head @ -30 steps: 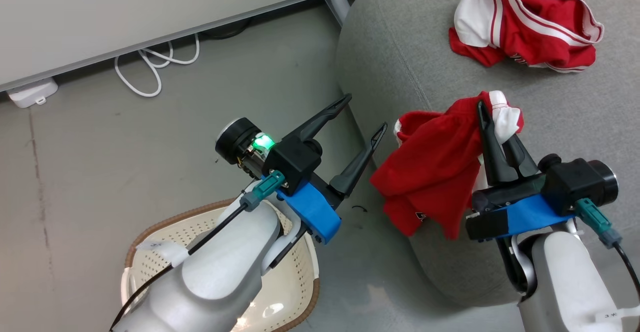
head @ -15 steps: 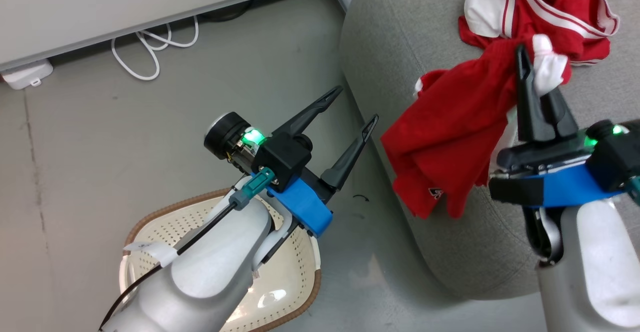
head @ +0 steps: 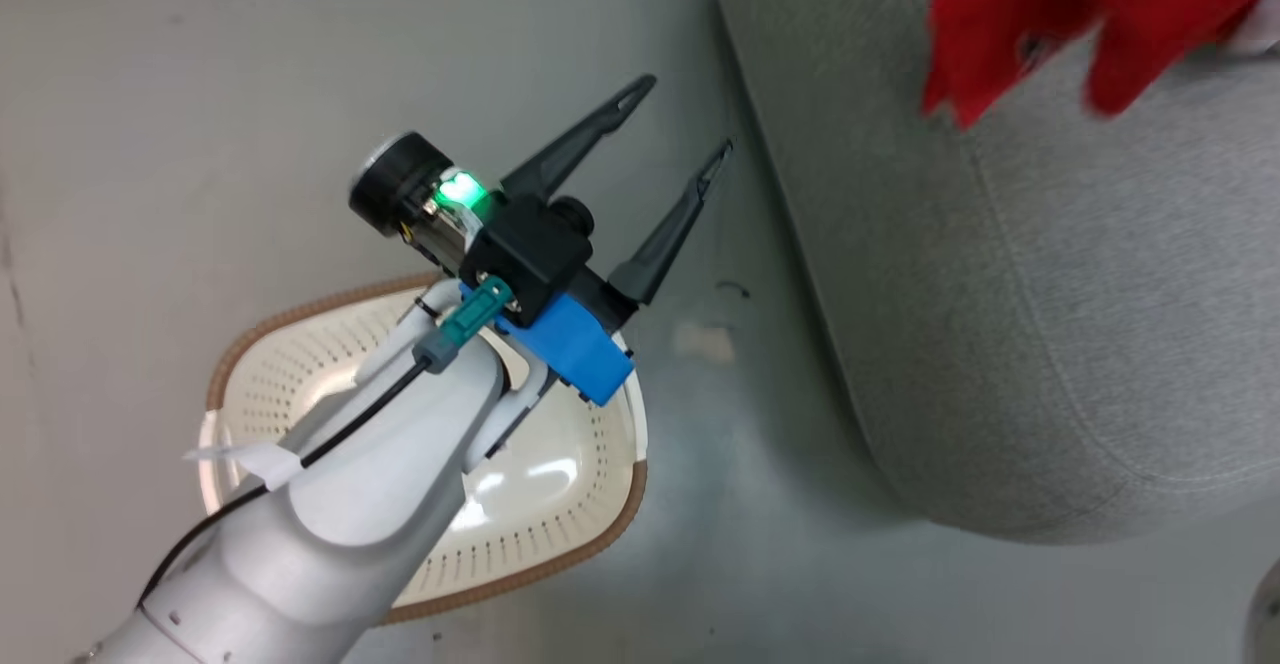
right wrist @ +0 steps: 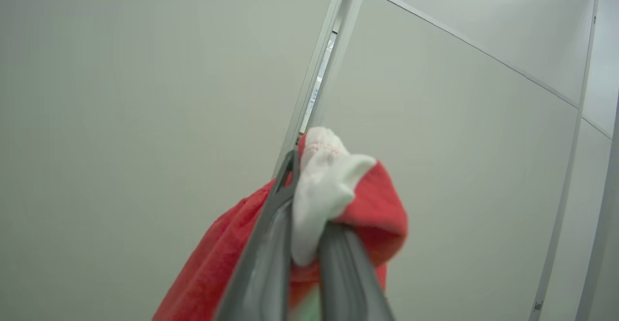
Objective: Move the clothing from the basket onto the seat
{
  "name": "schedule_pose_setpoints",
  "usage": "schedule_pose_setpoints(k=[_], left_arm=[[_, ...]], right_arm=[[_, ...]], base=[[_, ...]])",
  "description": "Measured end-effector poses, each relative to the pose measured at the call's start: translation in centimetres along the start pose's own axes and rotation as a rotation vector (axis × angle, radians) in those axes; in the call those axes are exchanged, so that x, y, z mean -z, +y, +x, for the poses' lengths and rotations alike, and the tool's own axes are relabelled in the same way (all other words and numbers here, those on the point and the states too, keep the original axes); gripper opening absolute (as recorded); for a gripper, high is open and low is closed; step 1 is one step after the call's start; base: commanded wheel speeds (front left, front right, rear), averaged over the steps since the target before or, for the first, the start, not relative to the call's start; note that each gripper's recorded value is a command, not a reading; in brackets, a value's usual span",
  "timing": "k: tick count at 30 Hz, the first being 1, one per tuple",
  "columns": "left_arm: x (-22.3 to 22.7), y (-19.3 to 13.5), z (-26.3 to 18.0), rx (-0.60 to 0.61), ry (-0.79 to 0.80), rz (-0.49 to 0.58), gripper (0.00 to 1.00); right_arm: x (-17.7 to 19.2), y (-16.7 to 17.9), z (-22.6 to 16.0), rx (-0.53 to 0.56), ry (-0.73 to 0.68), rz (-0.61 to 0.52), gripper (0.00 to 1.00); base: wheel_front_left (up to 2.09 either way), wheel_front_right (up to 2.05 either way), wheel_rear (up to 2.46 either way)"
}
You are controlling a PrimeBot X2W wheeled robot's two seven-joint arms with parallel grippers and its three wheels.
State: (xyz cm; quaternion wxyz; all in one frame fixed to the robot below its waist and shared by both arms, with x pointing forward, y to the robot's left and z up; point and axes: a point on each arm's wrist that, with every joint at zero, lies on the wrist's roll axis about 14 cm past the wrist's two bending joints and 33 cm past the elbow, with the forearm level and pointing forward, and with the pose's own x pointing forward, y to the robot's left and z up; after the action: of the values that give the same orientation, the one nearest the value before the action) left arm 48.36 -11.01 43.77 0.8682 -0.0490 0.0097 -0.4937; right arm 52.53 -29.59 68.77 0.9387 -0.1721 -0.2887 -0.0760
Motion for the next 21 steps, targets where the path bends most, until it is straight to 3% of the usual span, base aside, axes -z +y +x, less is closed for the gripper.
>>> schedule_pose_setpoints(k=[11,16,21], left_arm=[[5.7,3.0,-0.2,-0.026,0.062,-0.052,1.00],[7.4,3.0,-0.4,-0.022,0.083,-0.072,1.00],[8.6,3.2,-0.4,-0.016,0.097,-0.082,1.00]], right_arm=[[1.6,-8.0,6.6,0.108,-0.052,-0.229,0.00],[4.4,-11.5,6.6,0.160,0.038,-0.294,0.00],[9.5,-11.1,4.9,0.129,0.186,-0.307,0.00]], base=[[0.00,0.00,0.00],[0.00,0.00,0.00],[0.00,0.00,0.00]])
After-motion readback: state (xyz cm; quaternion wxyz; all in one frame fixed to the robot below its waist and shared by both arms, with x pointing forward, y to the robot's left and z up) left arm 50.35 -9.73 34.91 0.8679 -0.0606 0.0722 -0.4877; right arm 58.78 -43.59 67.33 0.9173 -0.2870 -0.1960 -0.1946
